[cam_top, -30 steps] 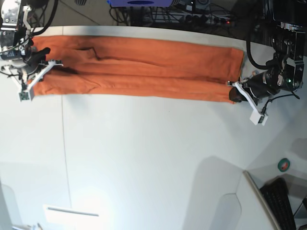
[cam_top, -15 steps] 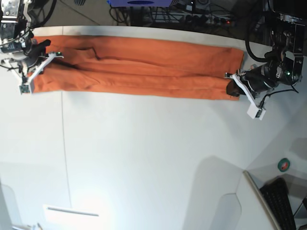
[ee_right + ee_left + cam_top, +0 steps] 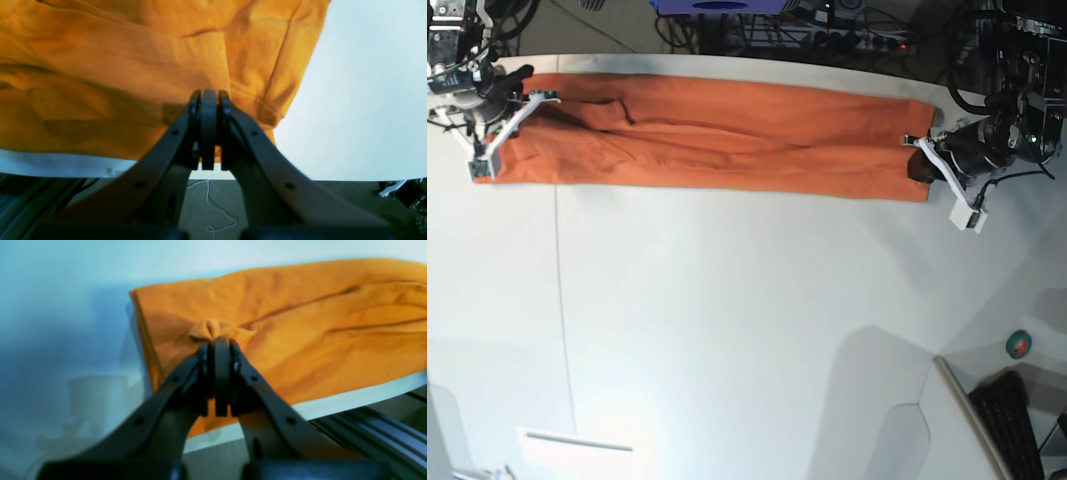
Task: Layout the t-shirt on the table in an organized manner, then fold the t-shirt properly
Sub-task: 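Fold the grasped edge over toward the folded edge with both grippers, then press the folded strip flat and release both grippers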
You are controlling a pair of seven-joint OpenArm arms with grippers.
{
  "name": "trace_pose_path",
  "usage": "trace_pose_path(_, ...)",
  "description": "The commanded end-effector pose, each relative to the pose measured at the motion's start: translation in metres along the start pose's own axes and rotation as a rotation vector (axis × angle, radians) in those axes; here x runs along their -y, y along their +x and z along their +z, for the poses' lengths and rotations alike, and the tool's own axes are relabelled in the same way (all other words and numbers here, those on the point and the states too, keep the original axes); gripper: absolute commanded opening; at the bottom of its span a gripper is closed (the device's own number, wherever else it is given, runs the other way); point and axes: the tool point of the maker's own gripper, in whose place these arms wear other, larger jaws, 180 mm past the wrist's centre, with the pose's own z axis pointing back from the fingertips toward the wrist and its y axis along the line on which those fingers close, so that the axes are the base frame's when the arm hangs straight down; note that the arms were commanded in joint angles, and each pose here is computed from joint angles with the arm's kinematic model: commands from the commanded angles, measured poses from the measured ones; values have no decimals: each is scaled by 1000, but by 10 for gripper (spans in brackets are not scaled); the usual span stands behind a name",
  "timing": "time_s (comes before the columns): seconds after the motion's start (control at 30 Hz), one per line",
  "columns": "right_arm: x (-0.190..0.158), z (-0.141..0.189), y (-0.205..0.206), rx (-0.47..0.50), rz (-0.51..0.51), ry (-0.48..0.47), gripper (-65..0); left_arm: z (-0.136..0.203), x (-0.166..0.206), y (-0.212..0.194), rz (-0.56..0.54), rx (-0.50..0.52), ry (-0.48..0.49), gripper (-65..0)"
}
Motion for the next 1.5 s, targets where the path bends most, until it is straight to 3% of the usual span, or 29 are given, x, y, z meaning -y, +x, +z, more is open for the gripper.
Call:
trace_pose_path(0.0,5,4,7,28,8,-16,-650,8,-7,11,-13,36,14,-650)
trace_pose_path(0.4,-7,-6,1,9,-36,11,-650,7,-5,-2,-5,10,11,-650)
trace_pose_path(0.8,14,-8,3,11,-67,-33,-650,7,-6,-3,-6,5,12,-650)
trace_pose_path(1.13,11,-9,3,4,-69,-26,-650,8,-8,-3,-11,-1,17,-650)
trace_pose_path(1.23,13,-9,2,3,-68,-31,-629,10,-10,-2,-7,5,23,-510)
trace_pose_path(1.33,13,-8,2,4,-69,-31,-492,11,-10,0,-12,10,24,-387)
trace_pose_path(1.4,14,-7,5,12,-71,-34,-446,12,-9,3,-18,19,22,-347)
trace_pose_path(1.47,26,1,12,44,-89,-66,-447,18,-4,15,-35,55,16,-332)
